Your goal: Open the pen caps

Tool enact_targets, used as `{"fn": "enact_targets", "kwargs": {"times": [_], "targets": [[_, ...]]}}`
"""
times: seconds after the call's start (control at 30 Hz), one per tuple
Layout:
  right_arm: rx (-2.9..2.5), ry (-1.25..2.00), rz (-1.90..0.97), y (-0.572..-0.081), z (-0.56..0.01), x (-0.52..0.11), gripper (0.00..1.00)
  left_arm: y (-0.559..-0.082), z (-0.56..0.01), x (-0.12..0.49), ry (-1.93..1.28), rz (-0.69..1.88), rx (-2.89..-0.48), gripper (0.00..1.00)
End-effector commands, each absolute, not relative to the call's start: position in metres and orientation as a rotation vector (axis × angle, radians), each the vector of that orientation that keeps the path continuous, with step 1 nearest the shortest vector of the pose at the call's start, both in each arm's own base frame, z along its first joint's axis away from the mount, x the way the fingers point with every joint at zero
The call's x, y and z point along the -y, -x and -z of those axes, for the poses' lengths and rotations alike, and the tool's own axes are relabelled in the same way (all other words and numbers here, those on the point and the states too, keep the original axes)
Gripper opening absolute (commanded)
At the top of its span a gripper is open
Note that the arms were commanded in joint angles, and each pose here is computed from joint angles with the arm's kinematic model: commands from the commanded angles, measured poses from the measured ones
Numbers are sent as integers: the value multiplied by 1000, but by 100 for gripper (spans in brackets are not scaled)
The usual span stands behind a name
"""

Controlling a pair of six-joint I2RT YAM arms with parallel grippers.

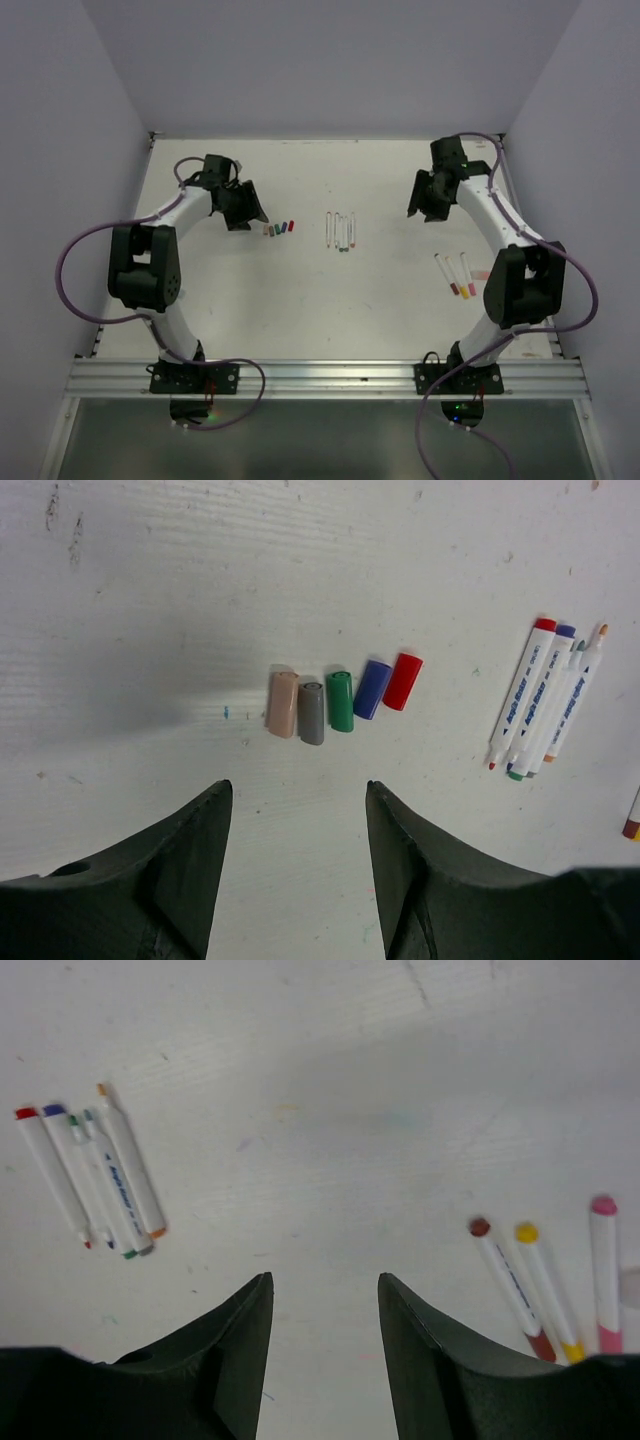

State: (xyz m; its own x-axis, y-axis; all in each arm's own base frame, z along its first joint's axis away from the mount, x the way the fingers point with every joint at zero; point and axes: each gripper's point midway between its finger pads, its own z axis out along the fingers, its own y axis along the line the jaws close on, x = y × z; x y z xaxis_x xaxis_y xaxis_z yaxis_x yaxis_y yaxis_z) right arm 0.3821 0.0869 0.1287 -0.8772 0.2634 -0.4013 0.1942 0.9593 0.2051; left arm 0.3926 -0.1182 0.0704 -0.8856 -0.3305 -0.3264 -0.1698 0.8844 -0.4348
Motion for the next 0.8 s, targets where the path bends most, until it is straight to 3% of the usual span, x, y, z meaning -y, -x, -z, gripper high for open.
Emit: {"fn": "enact_targets", "kwargs": {"times": [0.0, 0.3, 0.77], "targets": [[-2796, -342, -1, -335, -107, -52, 50, -398, -79, 131, 362, 666, -2605, 59], [-2849, -326, 130, -311, -92, -13, 59, -394, -80, 137, 353, 715, -2614, 59], [-2944, -252, 3, -299, -53, -10, 49, -393, -83, 137, 358, 721, -2607, 60]]}}
